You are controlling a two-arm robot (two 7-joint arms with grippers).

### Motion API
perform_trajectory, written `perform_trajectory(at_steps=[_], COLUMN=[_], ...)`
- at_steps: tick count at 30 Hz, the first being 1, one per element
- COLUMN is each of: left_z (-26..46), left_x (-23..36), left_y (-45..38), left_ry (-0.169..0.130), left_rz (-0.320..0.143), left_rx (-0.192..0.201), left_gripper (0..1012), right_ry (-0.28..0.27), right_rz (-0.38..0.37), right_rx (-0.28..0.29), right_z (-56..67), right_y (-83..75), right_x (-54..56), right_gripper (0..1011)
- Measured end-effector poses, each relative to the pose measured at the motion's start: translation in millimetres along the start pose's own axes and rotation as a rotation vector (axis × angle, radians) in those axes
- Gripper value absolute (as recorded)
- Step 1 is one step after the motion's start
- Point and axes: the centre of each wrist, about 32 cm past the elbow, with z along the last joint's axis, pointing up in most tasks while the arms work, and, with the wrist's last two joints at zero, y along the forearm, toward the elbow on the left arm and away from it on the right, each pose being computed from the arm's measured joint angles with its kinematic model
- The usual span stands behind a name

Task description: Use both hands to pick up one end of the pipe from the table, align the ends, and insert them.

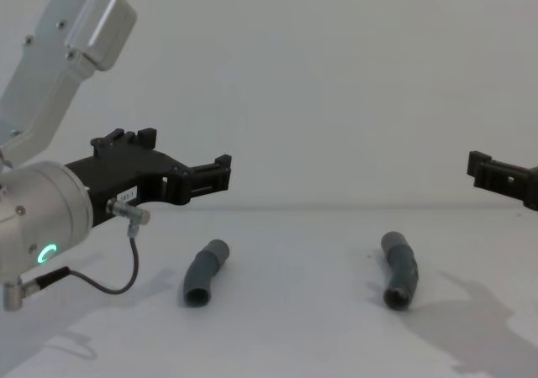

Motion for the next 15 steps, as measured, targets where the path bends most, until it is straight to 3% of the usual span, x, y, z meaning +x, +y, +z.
perform_trajectory(at_steps=[15], left_z=[0.0], left_x=[0.0], left_y=[0.0], left_ry=[0.0], left_rz=[0.0], left_rx=[0.0], left_gripper=[1001], right_ry=[0.0], right_rz=[0.0], right_rx=[0.0], right_z=[0.0], right_y=[0.0], right_x=[0.0], right_gripper=[1000])
